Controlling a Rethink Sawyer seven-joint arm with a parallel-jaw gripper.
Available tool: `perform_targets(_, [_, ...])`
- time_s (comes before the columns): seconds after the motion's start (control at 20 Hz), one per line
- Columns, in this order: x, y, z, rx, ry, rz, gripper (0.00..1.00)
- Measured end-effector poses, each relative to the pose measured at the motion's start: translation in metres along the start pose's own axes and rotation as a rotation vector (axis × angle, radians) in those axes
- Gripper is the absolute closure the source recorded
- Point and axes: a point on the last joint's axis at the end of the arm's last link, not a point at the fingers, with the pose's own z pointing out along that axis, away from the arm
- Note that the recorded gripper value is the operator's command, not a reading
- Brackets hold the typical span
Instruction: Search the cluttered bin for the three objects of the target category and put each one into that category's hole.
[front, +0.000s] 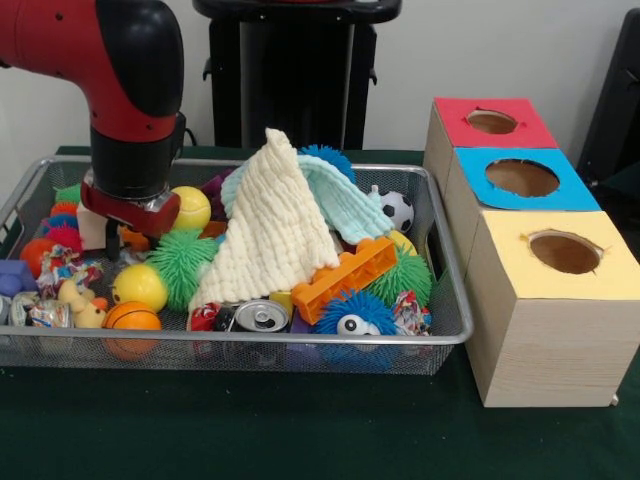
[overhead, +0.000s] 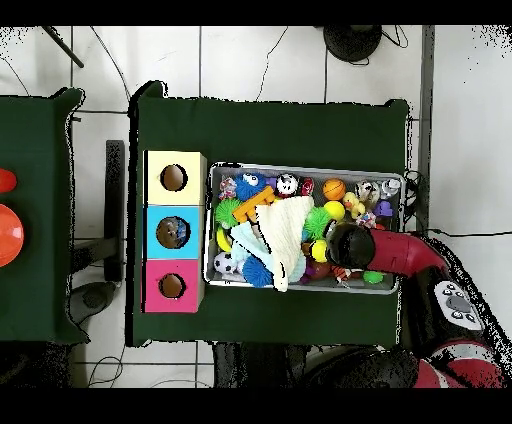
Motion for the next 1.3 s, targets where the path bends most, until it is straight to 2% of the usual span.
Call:
perform_targets(0.55, [-0.012, -0.005, 0.003, 0.041, -0.039, -0.023, 0.0])
perform_targets(1.05, [-0.018, -0.011, 0.006, 0.053, -0.049, -0.021, 0.0])
perform_targets(1.1, [-0.018, -0.011, 0.006, 0.053, -0.049, -0.02, 1.0])
perform_targets(1.3, [-0.018, -0.011, 0.006, 0.054, -0.05, -0.02, 1.0])
